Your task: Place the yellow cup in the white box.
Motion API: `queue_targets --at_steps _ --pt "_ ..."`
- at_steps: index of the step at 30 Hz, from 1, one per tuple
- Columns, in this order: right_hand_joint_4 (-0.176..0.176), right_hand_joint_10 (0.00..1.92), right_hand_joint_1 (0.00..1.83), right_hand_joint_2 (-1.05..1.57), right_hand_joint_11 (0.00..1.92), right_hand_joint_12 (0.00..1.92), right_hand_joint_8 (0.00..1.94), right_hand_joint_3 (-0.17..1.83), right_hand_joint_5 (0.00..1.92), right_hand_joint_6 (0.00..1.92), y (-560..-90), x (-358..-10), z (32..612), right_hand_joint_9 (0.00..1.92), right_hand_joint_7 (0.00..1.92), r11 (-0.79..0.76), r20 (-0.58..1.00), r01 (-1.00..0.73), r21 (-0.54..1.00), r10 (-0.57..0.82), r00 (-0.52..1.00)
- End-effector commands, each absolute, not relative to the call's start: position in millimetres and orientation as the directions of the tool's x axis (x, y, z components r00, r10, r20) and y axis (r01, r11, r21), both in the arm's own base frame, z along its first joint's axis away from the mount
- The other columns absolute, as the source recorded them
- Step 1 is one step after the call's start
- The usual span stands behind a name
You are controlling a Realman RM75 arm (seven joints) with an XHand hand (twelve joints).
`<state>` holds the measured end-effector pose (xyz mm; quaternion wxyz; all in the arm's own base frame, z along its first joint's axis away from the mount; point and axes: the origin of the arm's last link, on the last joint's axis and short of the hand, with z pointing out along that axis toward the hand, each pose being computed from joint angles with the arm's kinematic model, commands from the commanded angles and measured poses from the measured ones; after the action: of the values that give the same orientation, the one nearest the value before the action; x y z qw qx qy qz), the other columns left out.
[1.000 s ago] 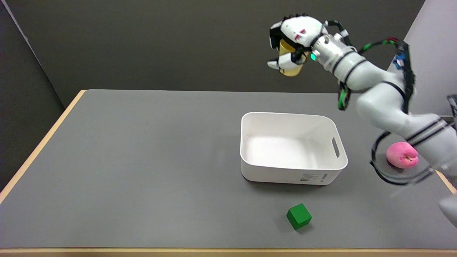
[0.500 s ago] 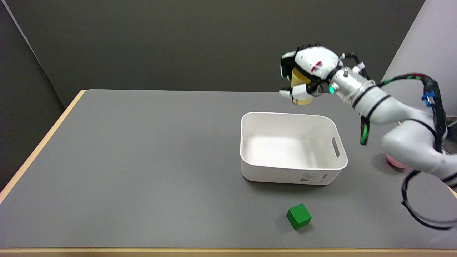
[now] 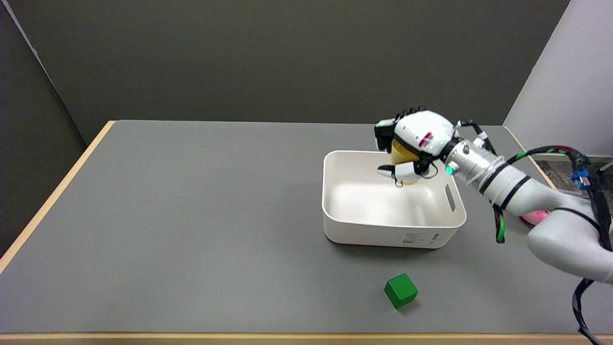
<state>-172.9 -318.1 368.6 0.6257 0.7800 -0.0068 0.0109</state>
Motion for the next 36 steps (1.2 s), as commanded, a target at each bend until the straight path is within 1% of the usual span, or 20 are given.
queue_targets --at_steps 1,6,8,9,10,12,13,15,17,19,21,23,25,26,27,29,30,32,36 --pt "-0.147 1.46 1.35 1.09 0.82 1.73 1.25 0.26 0.62 1.48 -304.6 -214.4 369.9 0.81 0.86 -0.225 -0.010 -0.003 0.974 -0.054 0.999" --pt "-0.149 1.45 1.35 1.09 0.82 1.73 1.25 0.26 0.62 1.48 -311.2 -232.0 376.6 0.81 0.86 -0.187 0.015 -0.030 0.982 -0.082 0.997" --pt "-0.126 1.46 1.34 1.12 0.77 1.72 1.26 0.22 0.61 1.50 -313.3 -234.9 377.5 0.81 0.82 -0.173 0.034 -0.048 0.984 -0.083 0.996" --pt "-0.092 1.40 1.27 1.14 0.74 1.72 1.28 0.20 0.60 1.52 -314.0 -235.0 377.2 0.81 0.82 -0.171 0.039 -0.052 0.984 -0.081 0.996" --pt "-0.051 1.32 1.17 1.17 0.70 1.71 1.30 0.19 0.60 1.55 -315.3 -235.5 377.0 0.81 0.83 -0.166 0.045 -0.058 0.984 -0.081 0.996" --pt "0.063 1.18 0.91 0.86 0.55 1.62 0.84 0.79 0.39 1.12 -316.7 -237.1 377.7 0.61 0.64 -0.157 0.053 -0.065 0.985 -0.081 0.995" --pt "0.086 1.10 0.83 0.78 0.48 1.58 0.67 0.93 0.33 0.96 -317.4 -237.5 377.2 0.53 0.54 -0.155 0.057 -0.069 0.985 -0.080 0.995" --pt "0.082 0.95 0.77 0.74 0.37 1.50 0.49 0.95 0.29 0.77 -317.6 -240.3 376.5 0.41 0.42 -0.153 0.066 -0.078 0.985 -0.083 0.994" --pt "0.088 0.74 0.66 0.69 0.21 1.33 0.36 0.97 0.25 0.50 -318.4 -243.3 375.8 0.26 0.29 -0.149 0.079 -0.091 0.985 -0.087 0.993" --pt "0.096 0.66 0.57 0.65 0.16 1.23 0.33 1.01 0.21 0.48 -318.6 -245.9 374.4 0.18 0.21 -0.147 0.086 -0.099 0.984 -0.090 0.992" --pt "0.110 0.54 0.51 0.64 0.02 1.15 0.24 0.92 0.19 0.41 -319.0 -246.2 372.3 0.07 0.11 -0.148 0.095 -0.107 0.983 -0.086 0.992" --pt "0.124 0.49 0.44 0.59 0.00 1.08 0.18 0.97 0.13 0.44 -318.9 -244.8 370.0 0.03 0.08 -0.152 0.105 -0.115 0.982 -0.071 0.992" --pt "0.123 0.37 0.38 0.55 0.00 1.02 0.13 0.95 0.09 0.43 -319.3 -240.4 368.8 0.00 0.01 -0.154 0.131 -0.137 0.979 -0.047 0.990" --pt "0.119 0.34 0.38 0.56 0.00 0.99 0.11 0.96 0.07 0.43 -319.7 -238.3 368.8 0.00 0.01 -0.152 0.151 -0.154 0.976 -0.035 0.988" --pt "0.114 0.31 0.38 0.57 0.00 0.96 0.09 0.97 0.06 0.42 -320.0 -233.7 368.3 0.01 0.00 -0.151 0.199 -0.198 0.968 -0.011 0.980" --pt "0.106 0.20 0.36 0.56 0.00 0.89 0.01 0.93 0.04 0.32 -320.7 -223.3 369.0 0.00 0.00 -0.153 0.288 -0.279 0.948 0.037 0.957" --pt "0.104 0.18 0.35 0.56 0.00 0.86 0.00 0.93 0.04 0.30 -320.8 -216.8 369.5 0.00 0.00 -0.156 0.340 -0.327 0.932 0.066 0.938" --pt "0.099 0.15 0.33 0.56 0.00 0.81 0.00 0.93 0.03 0.27 -320.2 -202.3 368.7 0.00 0.00 -0.178 0.394 -0.369 0.912 0.129 0.910" --pt "0.091 0.12 0.27 0.55 0.00 0.74 0.00 0.94 0.03 0.23 -314.7 -164.1 361.3 0.00 0.00 -0.259 0.438 -0.373 0.891 0.269 0.858"
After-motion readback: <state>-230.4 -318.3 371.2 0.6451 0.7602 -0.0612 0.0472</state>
